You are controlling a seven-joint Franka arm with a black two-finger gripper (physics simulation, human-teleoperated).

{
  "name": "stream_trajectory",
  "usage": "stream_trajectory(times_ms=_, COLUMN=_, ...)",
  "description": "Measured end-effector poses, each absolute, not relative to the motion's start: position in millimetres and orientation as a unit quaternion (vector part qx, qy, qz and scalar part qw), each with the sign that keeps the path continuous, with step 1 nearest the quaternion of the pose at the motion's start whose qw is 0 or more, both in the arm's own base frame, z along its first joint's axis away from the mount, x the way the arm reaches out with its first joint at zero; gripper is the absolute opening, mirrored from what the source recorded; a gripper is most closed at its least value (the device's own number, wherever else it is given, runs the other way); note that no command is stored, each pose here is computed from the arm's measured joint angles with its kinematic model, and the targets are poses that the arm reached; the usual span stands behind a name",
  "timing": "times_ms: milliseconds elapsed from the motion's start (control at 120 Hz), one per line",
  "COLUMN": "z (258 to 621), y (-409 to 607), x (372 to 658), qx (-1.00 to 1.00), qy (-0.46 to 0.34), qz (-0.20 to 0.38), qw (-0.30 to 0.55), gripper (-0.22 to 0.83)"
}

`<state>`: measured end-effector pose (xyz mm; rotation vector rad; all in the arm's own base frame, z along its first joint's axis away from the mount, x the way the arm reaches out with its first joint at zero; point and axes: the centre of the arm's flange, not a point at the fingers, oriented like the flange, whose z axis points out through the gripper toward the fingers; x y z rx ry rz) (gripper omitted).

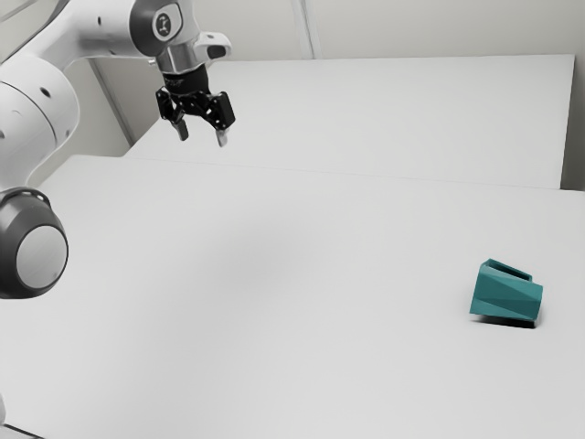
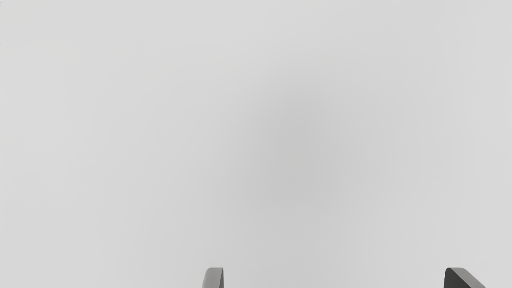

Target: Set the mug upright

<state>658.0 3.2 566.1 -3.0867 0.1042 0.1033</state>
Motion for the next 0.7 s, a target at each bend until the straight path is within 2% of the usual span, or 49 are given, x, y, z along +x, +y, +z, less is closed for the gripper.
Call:
stream_trajectory(times_ms=167, z=568.3, y=1.4, x=656.4, qx=-0.999, qy=0.031, qz=0.031, qw=0.027, gripper=0.62)
stream_trajectory(times_ms=267, z=568.6, y=-23.3, x=642.8, qx=-0.998, qy=0.047, qz=0.035, qw=0.002, gripper=0.62)
stream_trajectory(times_ms=442, z=513.3, y=-101.0, x=608.7, qx=-0.991, qy=0.083, qz=0.064, qw=-0.085, gripper=0.61)
stream_trajectory(times_ms=700, z=441.7, y=-179.6, x=572.2, qx=-0.968, qy=0.063, qz=0.079, qw=-0.231, gripper=0.61)
